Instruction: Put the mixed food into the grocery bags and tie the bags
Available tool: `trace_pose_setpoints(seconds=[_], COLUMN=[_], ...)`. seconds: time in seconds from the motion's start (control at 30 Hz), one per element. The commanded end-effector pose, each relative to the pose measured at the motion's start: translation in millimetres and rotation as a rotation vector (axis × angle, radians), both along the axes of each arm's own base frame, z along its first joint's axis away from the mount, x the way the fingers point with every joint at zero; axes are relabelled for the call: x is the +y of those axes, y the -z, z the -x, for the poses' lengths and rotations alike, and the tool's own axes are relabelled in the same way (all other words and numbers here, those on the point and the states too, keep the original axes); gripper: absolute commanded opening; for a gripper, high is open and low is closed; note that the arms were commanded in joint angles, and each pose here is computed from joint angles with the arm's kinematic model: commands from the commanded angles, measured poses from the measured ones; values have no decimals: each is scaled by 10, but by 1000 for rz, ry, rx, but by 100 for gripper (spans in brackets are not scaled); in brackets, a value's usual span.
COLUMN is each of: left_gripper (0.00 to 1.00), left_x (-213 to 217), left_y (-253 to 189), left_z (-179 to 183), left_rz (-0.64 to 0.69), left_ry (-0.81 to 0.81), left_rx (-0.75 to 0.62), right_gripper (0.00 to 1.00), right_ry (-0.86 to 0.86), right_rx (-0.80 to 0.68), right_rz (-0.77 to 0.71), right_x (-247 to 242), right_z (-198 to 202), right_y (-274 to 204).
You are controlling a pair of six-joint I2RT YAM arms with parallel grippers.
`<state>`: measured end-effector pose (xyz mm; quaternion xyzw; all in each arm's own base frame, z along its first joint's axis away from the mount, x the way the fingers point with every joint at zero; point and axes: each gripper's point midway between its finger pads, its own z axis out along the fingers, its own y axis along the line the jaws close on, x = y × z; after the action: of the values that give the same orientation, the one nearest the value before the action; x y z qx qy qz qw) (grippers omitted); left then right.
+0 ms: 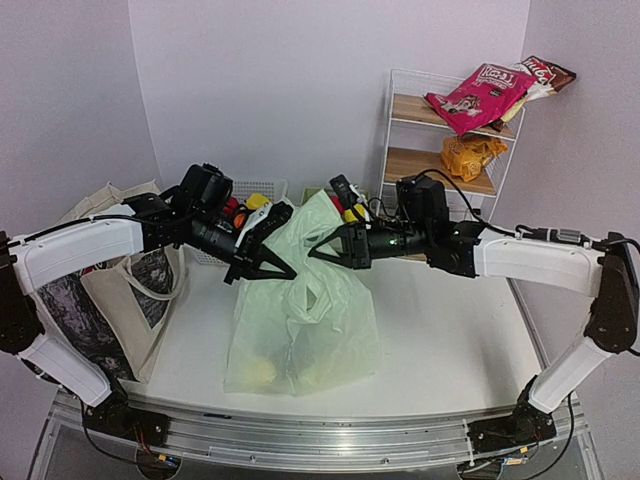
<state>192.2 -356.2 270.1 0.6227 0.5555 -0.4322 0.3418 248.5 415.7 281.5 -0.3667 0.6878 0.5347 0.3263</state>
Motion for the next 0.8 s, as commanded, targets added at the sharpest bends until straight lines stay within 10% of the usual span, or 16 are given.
trace_pose_setpoints(seconds=[0.0, 0.3, 0.77], left_gripper=[0, 0, 0], left_x=[-66, -89, -114], left_y=[-119, -168, 31], left_z=[-79, -138, -297], left_rz=[34, 48, 5], left_ry=[-1, -24, -68], left_rx=[-9, 22, -9], right_gripper=[24, 56, 61], right_ry=[-68, -117, -127], right_rx=[-42, -32, -51], right_rz=[-75, -66, -71], right_x=[-59, -108, -90], right_z=[110, 148, 77], right_y=[-309, -209, -233])
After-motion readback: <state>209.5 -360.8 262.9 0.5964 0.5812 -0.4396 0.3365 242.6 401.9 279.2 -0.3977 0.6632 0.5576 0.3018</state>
